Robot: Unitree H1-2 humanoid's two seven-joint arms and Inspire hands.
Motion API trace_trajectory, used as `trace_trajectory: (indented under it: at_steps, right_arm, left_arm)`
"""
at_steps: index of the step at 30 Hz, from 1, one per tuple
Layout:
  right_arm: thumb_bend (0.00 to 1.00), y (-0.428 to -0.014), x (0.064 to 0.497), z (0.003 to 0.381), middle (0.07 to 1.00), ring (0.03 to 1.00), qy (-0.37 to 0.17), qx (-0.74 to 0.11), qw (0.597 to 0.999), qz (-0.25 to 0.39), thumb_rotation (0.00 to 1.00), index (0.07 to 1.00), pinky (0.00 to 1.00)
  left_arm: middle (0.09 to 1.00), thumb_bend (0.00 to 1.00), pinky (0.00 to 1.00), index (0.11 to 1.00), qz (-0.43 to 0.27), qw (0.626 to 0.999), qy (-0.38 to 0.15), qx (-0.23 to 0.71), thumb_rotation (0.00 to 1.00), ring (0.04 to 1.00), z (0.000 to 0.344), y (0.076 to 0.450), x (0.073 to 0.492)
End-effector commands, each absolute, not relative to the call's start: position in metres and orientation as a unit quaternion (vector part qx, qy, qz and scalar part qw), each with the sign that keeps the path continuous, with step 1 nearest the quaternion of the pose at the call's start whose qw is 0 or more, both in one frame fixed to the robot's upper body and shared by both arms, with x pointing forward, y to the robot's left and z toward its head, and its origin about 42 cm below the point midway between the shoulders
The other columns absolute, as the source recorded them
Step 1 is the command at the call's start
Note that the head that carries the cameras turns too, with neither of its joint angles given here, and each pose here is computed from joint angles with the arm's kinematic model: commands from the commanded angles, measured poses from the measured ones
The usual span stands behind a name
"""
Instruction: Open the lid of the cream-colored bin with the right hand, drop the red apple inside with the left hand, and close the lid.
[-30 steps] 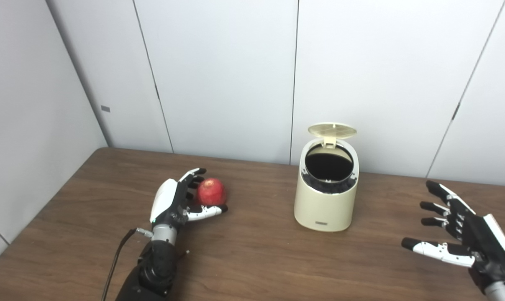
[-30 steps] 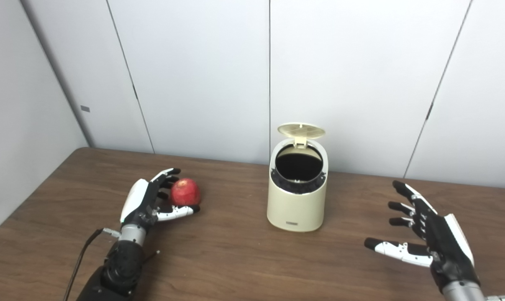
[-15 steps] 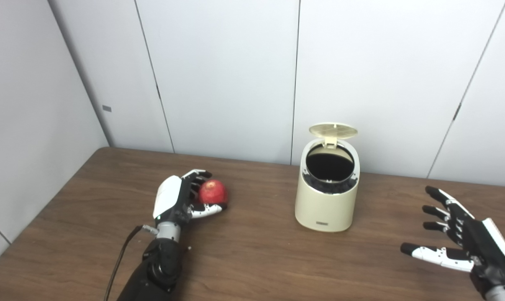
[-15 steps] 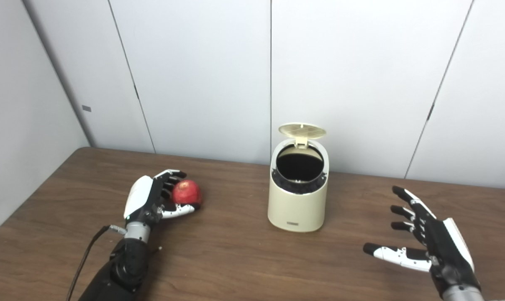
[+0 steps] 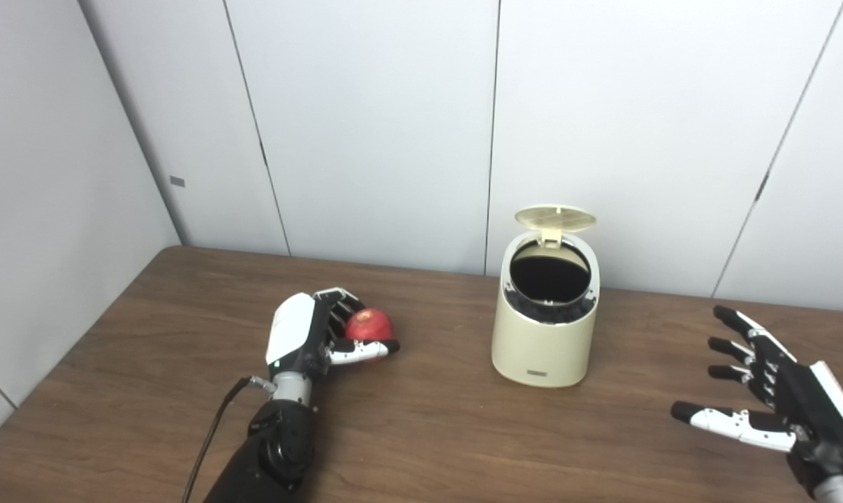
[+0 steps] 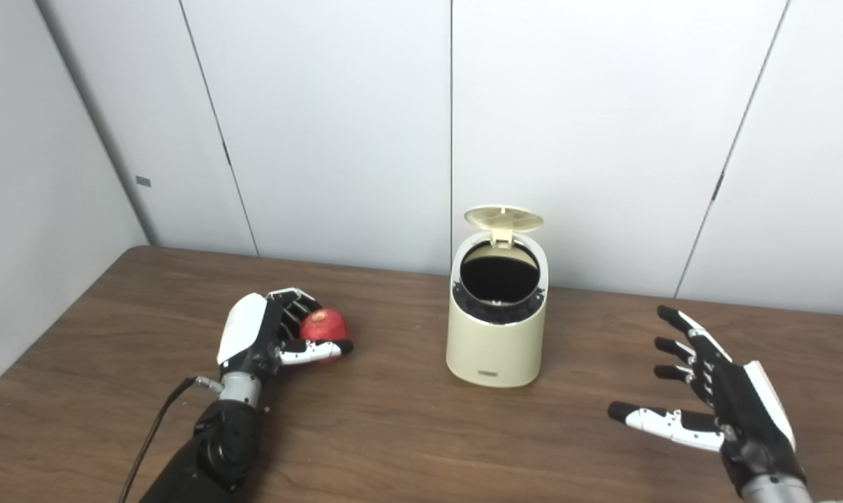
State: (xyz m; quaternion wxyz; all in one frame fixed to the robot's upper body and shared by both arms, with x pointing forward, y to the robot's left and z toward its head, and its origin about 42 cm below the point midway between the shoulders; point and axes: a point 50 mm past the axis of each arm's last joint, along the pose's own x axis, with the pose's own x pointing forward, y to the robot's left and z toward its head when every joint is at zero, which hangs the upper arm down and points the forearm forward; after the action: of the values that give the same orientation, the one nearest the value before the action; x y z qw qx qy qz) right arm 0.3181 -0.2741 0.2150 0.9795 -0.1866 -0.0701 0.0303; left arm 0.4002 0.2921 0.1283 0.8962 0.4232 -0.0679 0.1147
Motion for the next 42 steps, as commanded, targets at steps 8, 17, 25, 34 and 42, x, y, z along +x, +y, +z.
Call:
trace_trajectory:
  at_steps: [8, 17, 25, 34, 42]
  right_arm:
    - [0.68, -0.269, 0.324, 0.218, 0.947, 0.842, -0.113, -0.198, 0.973, 0.039, 0.00, 0.899, 0.70]
    - [0.71, -0.266, 0.337, 0.202, 0.929, 0.811, -0.127, -0.194, 0.972, 0.048, 0.05, 0.869, 0.63]
    - [0.73, -0.261, 0.340, 0.201, 0.931, 0.819, -0.122, -0.219, 0.967, 0.051, 0.17, 0.878, 0.63]
    - [0.74, -0.254, 0.343, 0.201, 0.930, 0.825, -0.124, -0.218, 0.967, 0.048, 0.19, 0.879, 0.64]
    - [0.74, -0.251, 0.343, 0.199, 0.934, 0.828, -0.125, -0.217, 0.967, 0.048, 0.19, 0.881, 0.63]
  left_arm:
    - [0.459, 0.52, 0.31, 0.503, 0.128, 0.882, -0.191, 0.412, 0.00, 0.400, 0.181, 0.271, 0.398]
    - [0.456, 0.52, 0.31, 0.502, 0.105, 0.852, -0.337, 0.387, 0.00, 0.393, 0.249, 0.239, 0.398]
    - [0.479, 0.52, 0.29, 0.486, 0.087, 0.806, -0.431, 0.396, 0.00, 0.383, 0.302, 0.206, 0.405]
    - [0.474, 0.52, 0.30, 0.491, 0.063, 0.801, -0.458, 0.379, 0.00, 0.391, 0.324, 0.174, 0.414]
    - [0.467, 0.52, 0.30, 0.497, 0.049, 0.804, -0.462, 0.371, 0.00, 0.385, 0.314, 0.147, 0.422]
